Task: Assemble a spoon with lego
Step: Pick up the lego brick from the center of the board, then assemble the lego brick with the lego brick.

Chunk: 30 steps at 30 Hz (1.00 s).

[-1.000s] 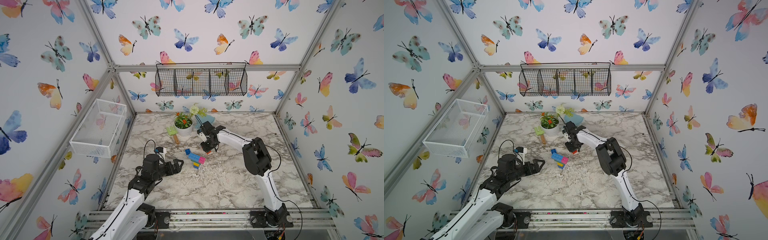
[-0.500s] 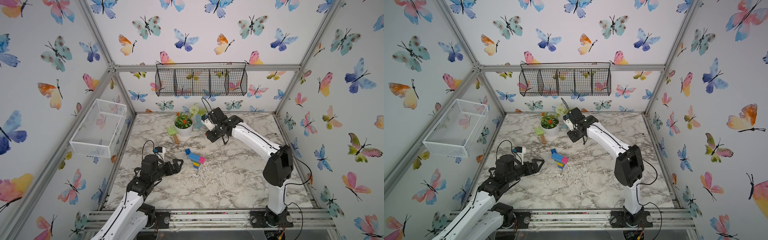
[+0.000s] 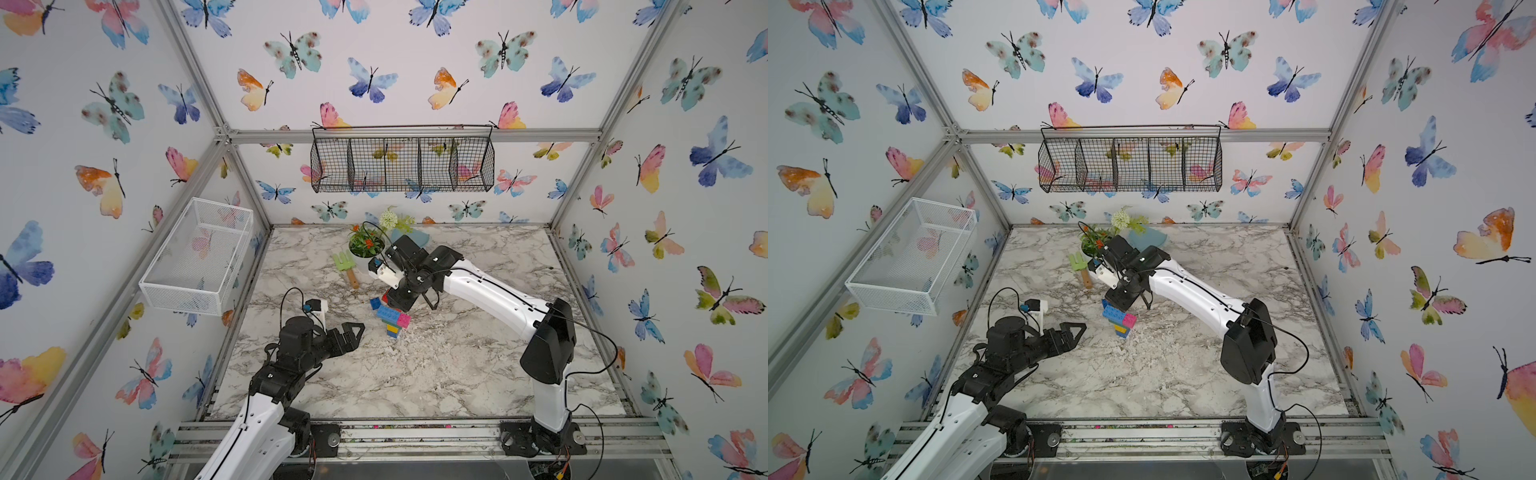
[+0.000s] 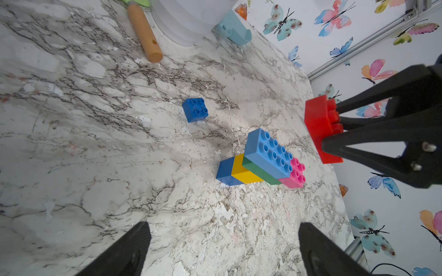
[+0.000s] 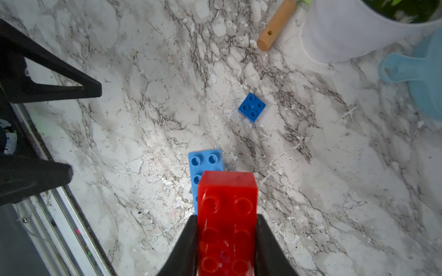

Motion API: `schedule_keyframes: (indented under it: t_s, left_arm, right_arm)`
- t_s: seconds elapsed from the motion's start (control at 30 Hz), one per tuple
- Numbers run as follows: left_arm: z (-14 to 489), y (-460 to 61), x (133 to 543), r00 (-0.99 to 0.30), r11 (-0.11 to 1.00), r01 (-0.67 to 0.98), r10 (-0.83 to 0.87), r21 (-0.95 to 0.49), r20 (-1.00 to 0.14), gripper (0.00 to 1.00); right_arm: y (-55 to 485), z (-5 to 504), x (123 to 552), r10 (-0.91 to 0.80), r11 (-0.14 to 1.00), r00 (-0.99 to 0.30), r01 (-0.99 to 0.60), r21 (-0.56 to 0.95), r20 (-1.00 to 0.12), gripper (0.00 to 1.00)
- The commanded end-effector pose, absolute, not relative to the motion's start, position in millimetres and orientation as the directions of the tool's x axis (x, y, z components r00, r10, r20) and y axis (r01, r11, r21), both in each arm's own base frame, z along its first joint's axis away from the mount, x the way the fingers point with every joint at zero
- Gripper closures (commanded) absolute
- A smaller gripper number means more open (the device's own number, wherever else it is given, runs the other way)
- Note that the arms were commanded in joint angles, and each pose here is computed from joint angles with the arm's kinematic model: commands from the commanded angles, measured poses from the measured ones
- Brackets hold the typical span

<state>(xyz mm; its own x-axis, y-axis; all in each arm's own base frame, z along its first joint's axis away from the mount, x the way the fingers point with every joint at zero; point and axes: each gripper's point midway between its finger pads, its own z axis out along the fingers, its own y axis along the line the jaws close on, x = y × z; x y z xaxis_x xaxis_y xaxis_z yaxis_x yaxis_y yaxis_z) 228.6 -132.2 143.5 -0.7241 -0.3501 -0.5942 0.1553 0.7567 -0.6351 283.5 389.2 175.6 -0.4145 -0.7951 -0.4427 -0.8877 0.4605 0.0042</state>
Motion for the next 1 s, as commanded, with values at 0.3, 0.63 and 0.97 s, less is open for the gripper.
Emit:
schedule_keyframes:
  t_s: [0.3, 0.63, 0.97]
  left_arm:
    - [158.6, -135.0, 223.8, -0.689, 0.736, 0.217, -0.35, -0.641, -0.635, 0.01]
    - [227.5, -134.0, 210.2, -0.53, 0.711, 0.364, -0.373, -0.602, -0.761, 0.01]
    - [261.9, -125.9, 190.8, -0.55, 0.752, 0.346, -0.322, -0.561, -0.771, 0.01]
  right_arm:
    - [388.7, 152.7, 269.4, -0.838, 0.426, -0.401, -0.905, 0.017, -0.369, 0.94]
    - [385.5, 149.9, 260.1, -0.85, 0.411, -0.394, -0.911, 0.027, -0.35, 0.95]
    - [385.8, 144.3, 255.2, -0.858, 0.405, -0.391, -0.914, 0.03, -0.333, 0.96]
